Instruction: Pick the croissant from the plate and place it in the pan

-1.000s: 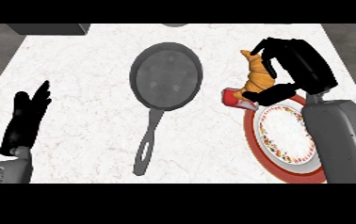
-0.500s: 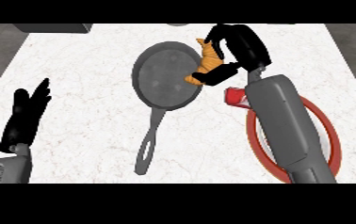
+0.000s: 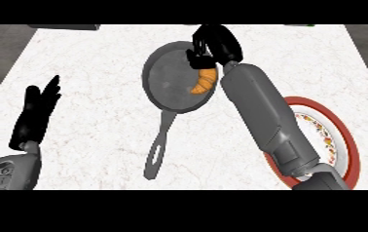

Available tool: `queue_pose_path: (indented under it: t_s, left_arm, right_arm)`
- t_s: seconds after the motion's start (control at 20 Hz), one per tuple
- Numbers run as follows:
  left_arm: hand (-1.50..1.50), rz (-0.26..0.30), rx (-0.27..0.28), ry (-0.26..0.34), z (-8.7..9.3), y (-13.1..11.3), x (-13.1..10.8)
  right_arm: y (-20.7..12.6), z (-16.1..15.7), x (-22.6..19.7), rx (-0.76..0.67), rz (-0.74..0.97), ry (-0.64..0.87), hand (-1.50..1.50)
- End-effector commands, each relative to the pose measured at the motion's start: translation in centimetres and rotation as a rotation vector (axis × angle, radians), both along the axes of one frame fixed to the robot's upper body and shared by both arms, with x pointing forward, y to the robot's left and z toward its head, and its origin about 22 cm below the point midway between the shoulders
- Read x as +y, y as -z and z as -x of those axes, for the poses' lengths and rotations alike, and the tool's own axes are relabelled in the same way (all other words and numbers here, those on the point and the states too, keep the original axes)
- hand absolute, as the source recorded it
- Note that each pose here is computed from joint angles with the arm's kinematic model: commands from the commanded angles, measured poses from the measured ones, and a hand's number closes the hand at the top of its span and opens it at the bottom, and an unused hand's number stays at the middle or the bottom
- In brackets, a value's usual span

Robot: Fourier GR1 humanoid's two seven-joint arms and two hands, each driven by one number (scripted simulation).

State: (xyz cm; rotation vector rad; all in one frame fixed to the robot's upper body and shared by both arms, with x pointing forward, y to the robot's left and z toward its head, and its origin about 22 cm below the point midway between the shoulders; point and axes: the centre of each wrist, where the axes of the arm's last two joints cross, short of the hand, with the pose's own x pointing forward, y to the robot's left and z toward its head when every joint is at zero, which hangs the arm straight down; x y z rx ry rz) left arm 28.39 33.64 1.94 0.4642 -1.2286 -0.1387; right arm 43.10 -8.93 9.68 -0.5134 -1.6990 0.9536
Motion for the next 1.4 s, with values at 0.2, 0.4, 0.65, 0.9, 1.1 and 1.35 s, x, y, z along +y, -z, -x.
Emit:
queue_pose_path:
  t_s: [0.2, 0.4, 0.65, 0.9, 1.1, 1.35]
  left_arm:
    - [0.0, -0.007, -0.02, 0.046, -2.0, -2.2, -0.9]
    - [0.0, -0.002, -0.036, 0.085, -1.7, -1.6, -1.0]
    - [0.0, 0.002, -0.04, 0.123, -3.0, -1.7, -3.5]
    - [0.0, 0.002, -0.033, 0.134, -3.3, -1.6, -3.4]
    - [0.0, 0.001, -0.034, 0.13, -3.7, -1.6, -3.7]
    - [0.0, 0.007, -0.037, 0.135, -2.7, -0.4, -4.1]
  right_arm:
    - [3.7, -0.1, 0.5, 0.057, -0.001, 0.013, 1.5]
    - [4.9, 0.2, -0.2, 0.156, -0.129, 0.026, 1.5]
    - [5.6, 0.3, -0.2, 0.225, -0.165, 0.012, -1.5]
    - [6.3, 0.5, -0.5, 0.206, -0.205, -0.001, -1.5]
    - [6.5, 0.6, -0.8, 0.159, -0.342, 0.029, -1.5]
    - [4.2, -0.4, -0.1, 0.064, -0.463, 0.061, -1.5]
